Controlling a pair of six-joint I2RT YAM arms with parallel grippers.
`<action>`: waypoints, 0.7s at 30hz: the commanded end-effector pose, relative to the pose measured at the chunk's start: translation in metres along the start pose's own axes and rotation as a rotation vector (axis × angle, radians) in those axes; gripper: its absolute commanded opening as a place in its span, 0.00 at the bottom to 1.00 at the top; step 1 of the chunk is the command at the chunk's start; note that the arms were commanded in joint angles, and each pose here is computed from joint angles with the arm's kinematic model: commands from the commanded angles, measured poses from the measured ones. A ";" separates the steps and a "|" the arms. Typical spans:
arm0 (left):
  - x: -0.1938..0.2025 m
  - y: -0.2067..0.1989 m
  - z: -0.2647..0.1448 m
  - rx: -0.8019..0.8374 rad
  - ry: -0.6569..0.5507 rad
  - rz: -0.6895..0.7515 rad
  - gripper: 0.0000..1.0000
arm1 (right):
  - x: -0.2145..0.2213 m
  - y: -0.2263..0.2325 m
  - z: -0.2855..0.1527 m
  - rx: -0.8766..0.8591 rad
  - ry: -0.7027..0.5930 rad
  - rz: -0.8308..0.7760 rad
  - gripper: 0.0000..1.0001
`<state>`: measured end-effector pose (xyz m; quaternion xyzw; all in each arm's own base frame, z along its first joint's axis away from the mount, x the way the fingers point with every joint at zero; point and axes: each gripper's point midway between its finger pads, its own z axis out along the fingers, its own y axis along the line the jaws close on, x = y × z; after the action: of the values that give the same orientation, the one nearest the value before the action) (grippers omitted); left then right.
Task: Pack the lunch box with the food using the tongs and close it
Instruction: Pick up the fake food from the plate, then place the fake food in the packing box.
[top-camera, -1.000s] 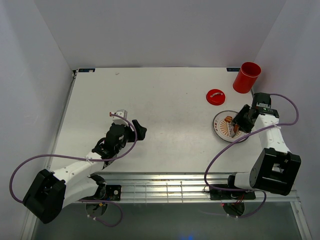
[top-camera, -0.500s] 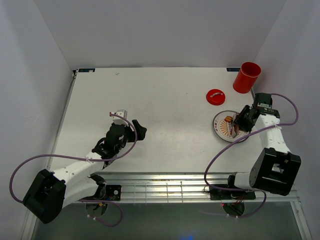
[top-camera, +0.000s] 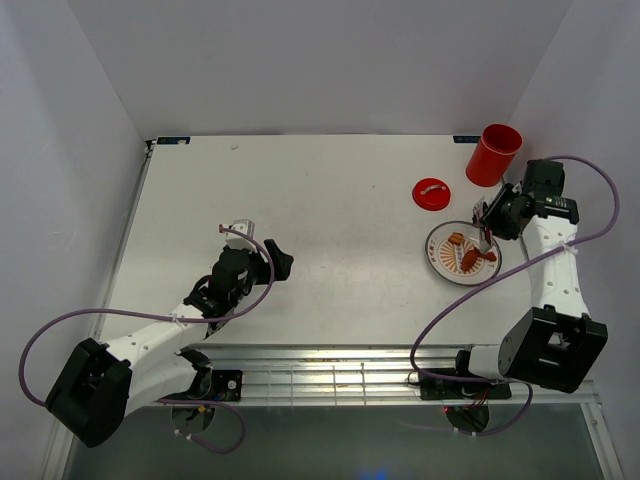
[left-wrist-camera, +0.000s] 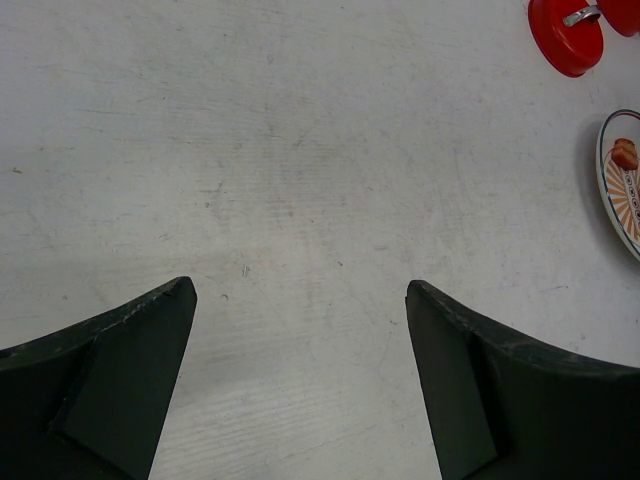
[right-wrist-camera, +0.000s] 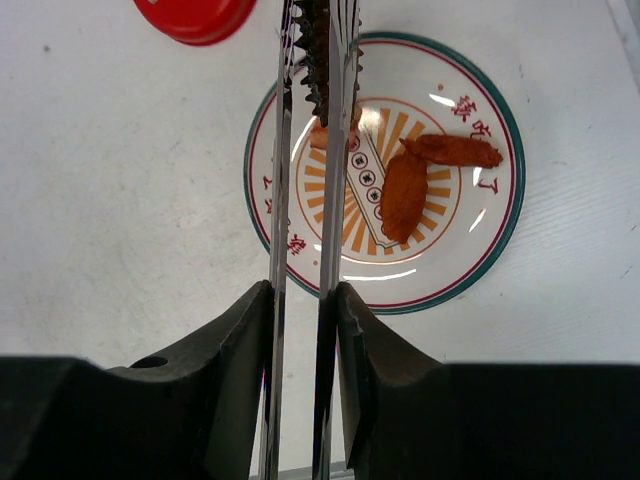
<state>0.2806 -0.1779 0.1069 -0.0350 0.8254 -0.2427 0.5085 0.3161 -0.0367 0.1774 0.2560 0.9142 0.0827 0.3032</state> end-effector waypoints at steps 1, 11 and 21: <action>-0.015 -0.009 -0.002 0.019 -0.041 -0.004 0.96 | -0.034 0.010 -0.032 -0.011 -0.112 -0.046 0.18; -0.014 -0.012 -0.002 0.037 -0.032 0.000 0.96 | -0.159 0.035 -0.067 0.024 -0.409 -0.097 0.18; -0.010 -0.023 -0.002 0.092 0.002 -0.010 0.96 | -0.237 0.061 -0.046 -0.034 -0.566 -0.148 0.18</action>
<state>0.2765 -0.1857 0.1080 -0.0217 0.8259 -0.2614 0.4990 0.4501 -0.0944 0.3169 0.2156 0.8431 0.0148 0.4925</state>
